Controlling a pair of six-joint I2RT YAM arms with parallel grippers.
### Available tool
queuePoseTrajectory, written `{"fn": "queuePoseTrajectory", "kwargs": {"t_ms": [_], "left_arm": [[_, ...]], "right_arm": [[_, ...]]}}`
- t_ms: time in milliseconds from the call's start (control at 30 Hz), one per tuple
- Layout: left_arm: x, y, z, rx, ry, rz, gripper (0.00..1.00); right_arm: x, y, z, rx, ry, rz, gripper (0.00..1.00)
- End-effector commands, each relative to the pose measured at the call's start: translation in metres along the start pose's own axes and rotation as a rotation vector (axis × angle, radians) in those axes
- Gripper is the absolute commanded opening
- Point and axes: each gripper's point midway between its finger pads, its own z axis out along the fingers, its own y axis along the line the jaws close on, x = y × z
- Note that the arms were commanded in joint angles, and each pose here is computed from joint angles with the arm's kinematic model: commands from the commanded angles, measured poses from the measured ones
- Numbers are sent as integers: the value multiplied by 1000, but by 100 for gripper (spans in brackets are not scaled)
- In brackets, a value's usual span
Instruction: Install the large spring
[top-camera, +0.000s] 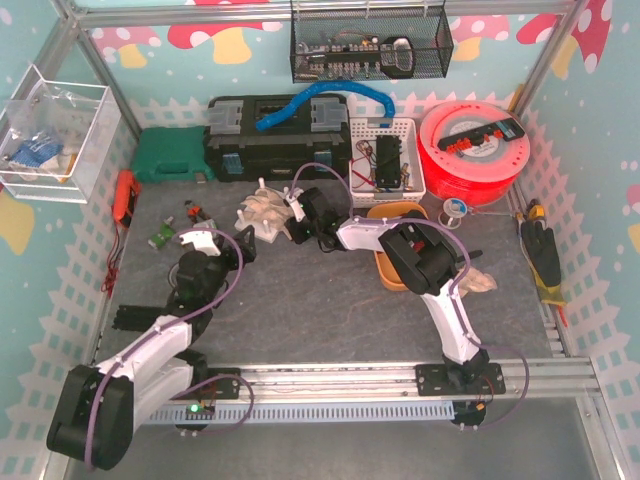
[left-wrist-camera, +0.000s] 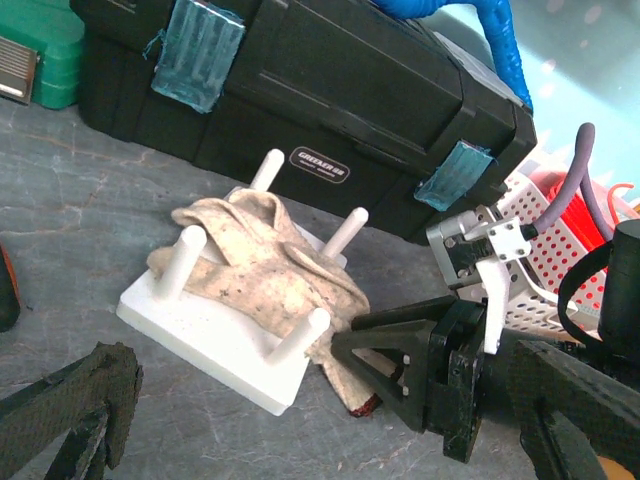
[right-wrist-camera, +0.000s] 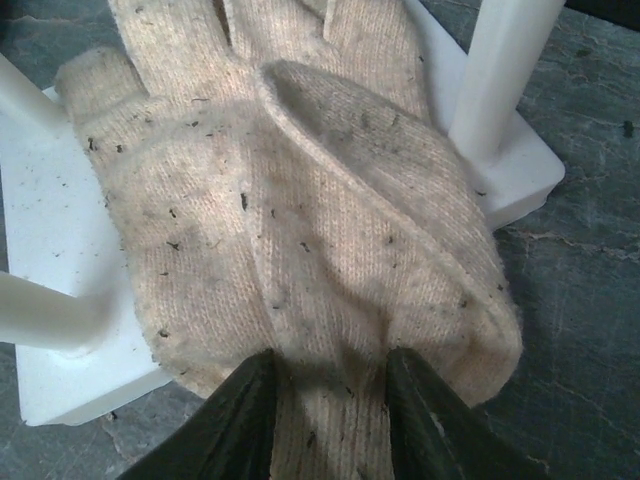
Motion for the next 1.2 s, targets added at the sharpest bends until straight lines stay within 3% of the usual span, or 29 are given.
{"fn": "queuePoseTrajectory", "kwargs": {"t_ms": [0, 233, 367, 500, 567, 800, 1167], "left_arm": [[-6, -5, -1, 23, -19, 7, 99], [-5, -6, 0, 28, -15, 6, 99], [-5, -6, 0, 26, -14, 6, 99], [-6, -8, -1, 34, -17, 4, 99], [-6, -9, 0, 39, -17, 4, 99], [-4, -7, 1, 29, -7, 13, 99], [4, -27, 10, 115, 61, 3, 99]], "right_arm": [[16, 2, 10, -1, 39, -11, 37], [32, -3, 15, 22, 74, -10, 43], [24, -1, 9, 10, 48, -36, 32], [-2, 4, -3, -3, -9, -61, 6], [-17, 8, -12, -17, -41, -65, 0], [-63, 15, -59, -24, -168, -58, 0], [-90, 8, -159, 30, -318, 47, 0]]}}
